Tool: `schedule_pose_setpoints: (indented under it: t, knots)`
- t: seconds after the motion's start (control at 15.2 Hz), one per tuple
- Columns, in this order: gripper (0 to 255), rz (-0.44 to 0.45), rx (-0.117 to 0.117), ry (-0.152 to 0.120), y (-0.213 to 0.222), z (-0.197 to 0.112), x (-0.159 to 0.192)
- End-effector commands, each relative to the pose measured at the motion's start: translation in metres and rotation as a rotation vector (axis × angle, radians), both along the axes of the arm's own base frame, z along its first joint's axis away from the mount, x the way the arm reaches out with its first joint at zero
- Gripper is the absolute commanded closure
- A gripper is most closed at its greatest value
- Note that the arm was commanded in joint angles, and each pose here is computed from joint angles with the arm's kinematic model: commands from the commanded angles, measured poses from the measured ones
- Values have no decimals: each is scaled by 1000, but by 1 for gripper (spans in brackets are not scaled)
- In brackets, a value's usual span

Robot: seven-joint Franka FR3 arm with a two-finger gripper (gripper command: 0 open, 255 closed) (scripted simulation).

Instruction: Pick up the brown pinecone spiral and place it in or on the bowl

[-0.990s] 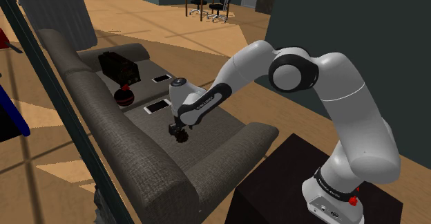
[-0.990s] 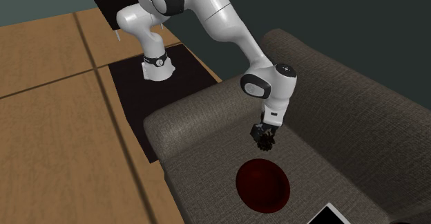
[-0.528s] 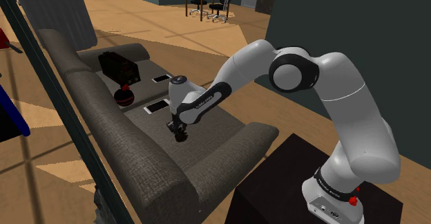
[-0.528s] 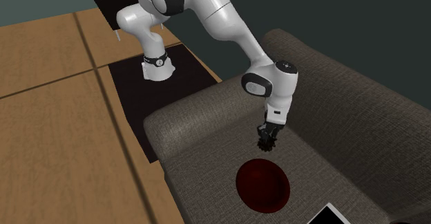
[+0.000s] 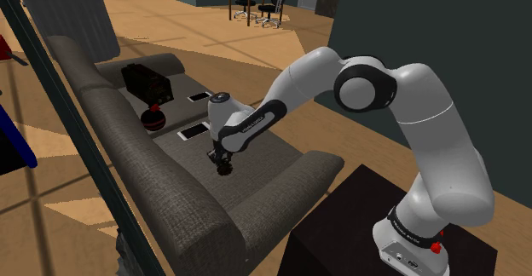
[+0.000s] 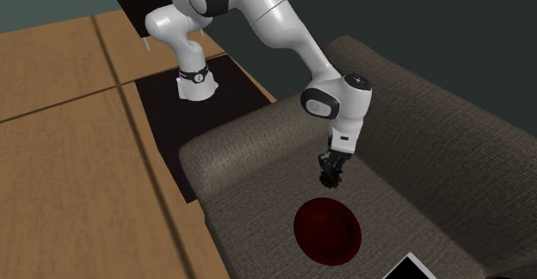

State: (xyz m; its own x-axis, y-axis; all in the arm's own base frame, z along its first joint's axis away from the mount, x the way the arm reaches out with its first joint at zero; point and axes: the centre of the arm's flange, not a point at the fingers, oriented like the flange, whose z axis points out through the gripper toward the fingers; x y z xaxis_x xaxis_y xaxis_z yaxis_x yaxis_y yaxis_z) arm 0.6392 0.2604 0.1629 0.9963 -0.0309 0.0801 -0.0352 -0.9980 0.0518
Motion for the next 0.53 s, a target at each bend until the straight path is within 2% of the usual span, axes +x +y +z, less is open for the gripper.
schedule_pose_setpoints:
  t: [0.0,0.46]
  knots:
    - [255,-6,-20,32,-7,-3,-4]
    - [255,-6,-20,32,-7,34,-4]
